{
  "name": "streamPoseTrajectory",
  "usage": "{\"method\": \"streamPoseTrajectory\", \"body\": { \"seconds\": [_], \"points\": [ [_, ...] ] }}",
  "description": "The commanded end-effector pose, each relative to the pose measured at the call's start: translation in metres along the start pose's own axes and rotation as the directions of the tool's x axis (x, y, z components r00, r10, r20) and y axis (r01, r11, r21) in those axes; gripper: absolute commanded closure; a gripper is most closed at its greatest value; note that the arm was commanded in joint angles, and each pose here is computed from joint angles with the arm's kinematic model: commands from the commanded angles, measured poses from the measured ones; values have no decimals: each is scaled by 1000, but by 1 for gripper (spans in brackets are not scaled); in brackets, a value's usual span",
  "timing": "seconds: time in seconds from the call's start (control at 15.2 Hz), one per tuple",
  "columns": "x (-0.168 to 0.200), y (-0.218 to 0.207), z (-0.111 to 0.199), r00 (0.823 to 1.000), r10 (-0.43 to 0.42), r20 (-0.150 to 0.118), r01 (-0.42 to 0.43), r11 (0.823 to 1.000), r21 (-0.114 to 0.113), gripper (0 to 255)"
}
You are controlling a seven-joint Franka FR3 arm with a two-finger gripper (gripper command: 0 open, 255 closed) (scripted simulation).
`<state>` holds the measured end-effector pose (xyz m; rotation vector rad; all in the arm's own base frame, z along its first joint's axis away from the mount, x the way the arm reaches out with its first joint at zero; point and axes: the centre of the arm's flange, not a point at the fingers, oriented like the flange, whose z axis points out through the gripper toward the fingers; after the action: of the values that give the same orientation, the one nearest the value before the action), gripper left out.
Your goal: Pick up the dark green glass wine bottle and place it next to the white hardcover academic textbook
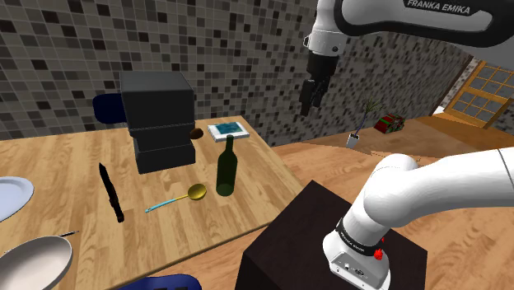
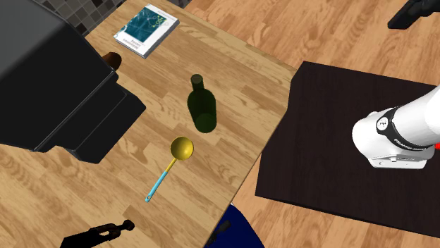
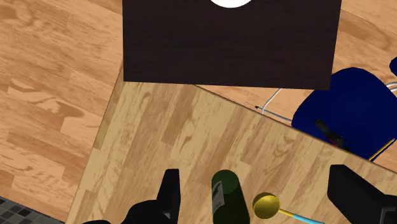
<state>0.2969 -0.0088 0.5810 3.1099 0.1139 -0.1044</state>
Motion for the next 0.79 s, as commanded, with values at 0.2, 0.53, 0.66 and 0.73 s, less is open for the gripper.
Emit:
{"method": "streamPoseTrajectory", "body": {
  "seconds": [0.2, 0.53, 0.66, 0.73],
  "points": [
    [32, -1, 22, 1000, 1, -4, -1, 1000, 7, 0],
    [86, -3, 59, 1000, 3, -10, -3, 1000, 20, 0],
    [108, -4, 73, 1000, 4, -12, -4, 1000, 25, 0],
    [119, -5, 80, 1000, 4, -13, -4, 1000, 27, 0]
  ]
}}
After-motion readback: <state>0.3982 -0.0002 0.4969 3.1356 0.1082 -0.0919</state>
